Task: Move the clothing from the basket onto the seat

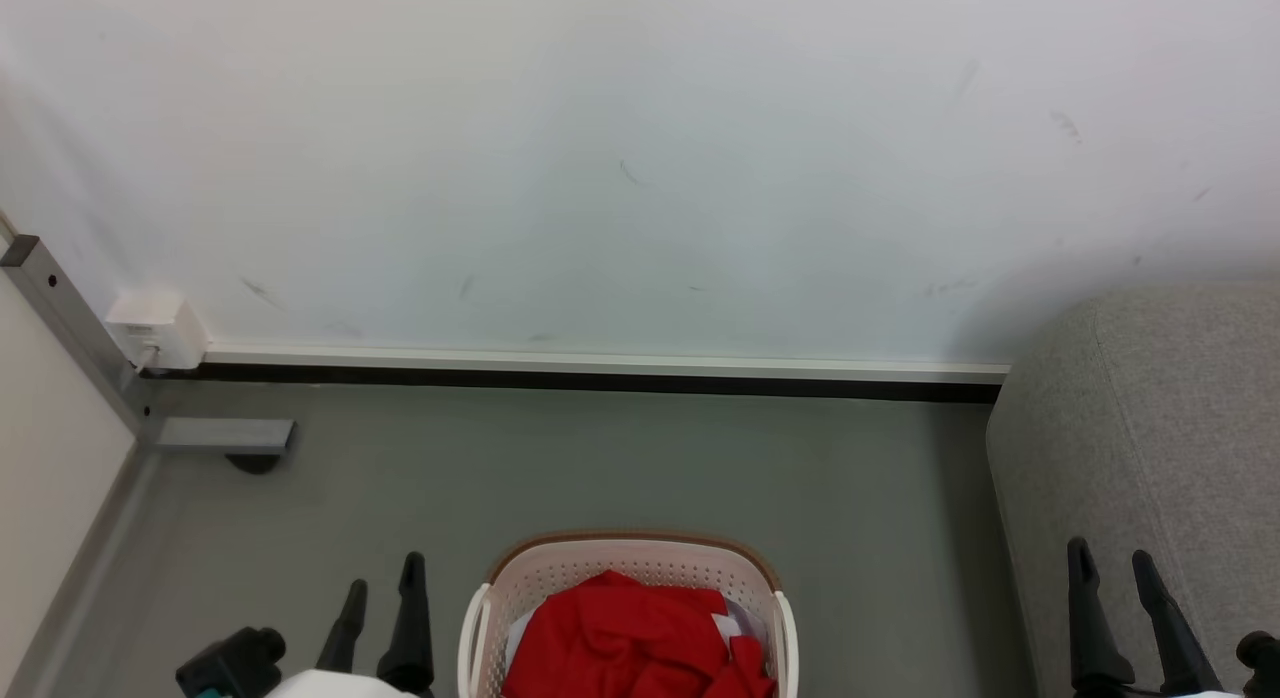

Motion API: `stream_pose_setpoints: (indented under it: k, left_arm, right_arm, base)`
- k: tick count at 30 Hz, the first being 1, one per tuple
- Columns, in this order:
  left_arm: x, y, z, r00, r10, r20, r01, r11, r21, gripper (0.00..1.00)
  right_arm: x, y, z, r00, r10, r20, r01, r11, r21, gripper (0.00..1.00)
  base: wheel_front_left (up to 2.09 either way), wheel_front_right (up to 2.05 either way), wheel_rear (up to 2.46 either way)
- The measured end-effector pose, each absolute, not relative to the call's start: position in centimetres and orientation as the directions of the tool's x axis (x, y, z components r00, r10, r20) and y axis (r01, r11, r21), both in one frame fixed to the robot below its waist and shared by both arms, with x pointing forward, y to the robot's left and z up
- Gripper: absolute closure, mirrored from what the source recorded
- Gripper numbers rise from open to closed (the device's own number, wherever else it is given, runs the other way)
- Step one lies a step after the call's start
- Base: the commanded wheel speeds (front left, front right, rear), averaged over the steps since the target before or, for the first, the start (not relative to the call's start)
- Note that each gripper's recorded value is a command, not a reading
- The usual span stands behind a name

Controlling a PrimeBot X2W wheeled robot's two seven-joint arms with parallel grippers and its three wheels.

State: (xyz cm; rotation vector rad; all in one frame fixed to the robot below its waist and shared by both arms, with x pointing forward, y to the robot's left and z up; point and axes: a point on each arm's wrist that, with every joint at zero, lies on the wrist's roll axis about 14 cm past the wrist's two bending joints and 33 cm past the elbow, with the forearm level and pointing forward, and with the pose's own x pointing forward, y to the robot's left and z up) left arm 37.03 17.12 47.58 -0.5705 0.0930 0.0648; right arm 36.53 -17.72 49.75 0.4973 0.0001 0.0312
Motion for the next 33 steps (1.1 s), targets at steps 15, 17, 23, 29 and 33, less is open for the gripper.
stream_pose_setpoints:
  k: [15, 17, 23, 29, 33]
  left_arm:
    - [36.83, 17.45, 47.77, 0.996, 0.049, -0.076, -0.075, 0.92, -0.384, 0.0]
    - [36.79, 17.46, 47.79, 0.996, 0.05, -0.073, -0.074, 0.927, -0.369, 0.0]
    - [36.55, 17.52, 47.65, 0.997, 0.051, -0.065, -0.069, 0.947, -0.315, 0.0]
    - [36.51, 17.55, 47.6, 0.997, 0.052, -0.06, -0.066, 0.961, -0.268, 0.0]
    - [36.46, 17.54, 47.49, 0.997, 0.049, -0.058, -0.062, 0.969, -0.238, 0.0]
  right_arm:
    - [36.42, -17.17, 49.88, 0.998, 0.056, 0.028, -0.062, 0.941, 0.332, 0.0]
    - [36.42, -17.08, 49.88, 0.998, 0.06, 0.029, -0.066, 0.946, 0.318, 0.0]
    - [36.3, -16.84, 49.92, 0.997, 0.071, 0.037, -0.078, 0.96, 0.268, 0.0]
    - [36.24, -16.75, 49.84, 0.996, 0.077, 0.039, -0.084, 0.969, 0.231, 0.0]
    - [36.18, -16.78, 49.83, 0.996, 0.079, 0.041, -0.086, 0.976, 0.201, 0.0]
  base:
    - [0.0, 0.0, 0.0]
    - [0.0, 0.0, 0.0]
    - [0.0, 0.0, 0.0]
    - [0.0, 0.0, 0.0]
    - [0.0, 0.0, 0.0]
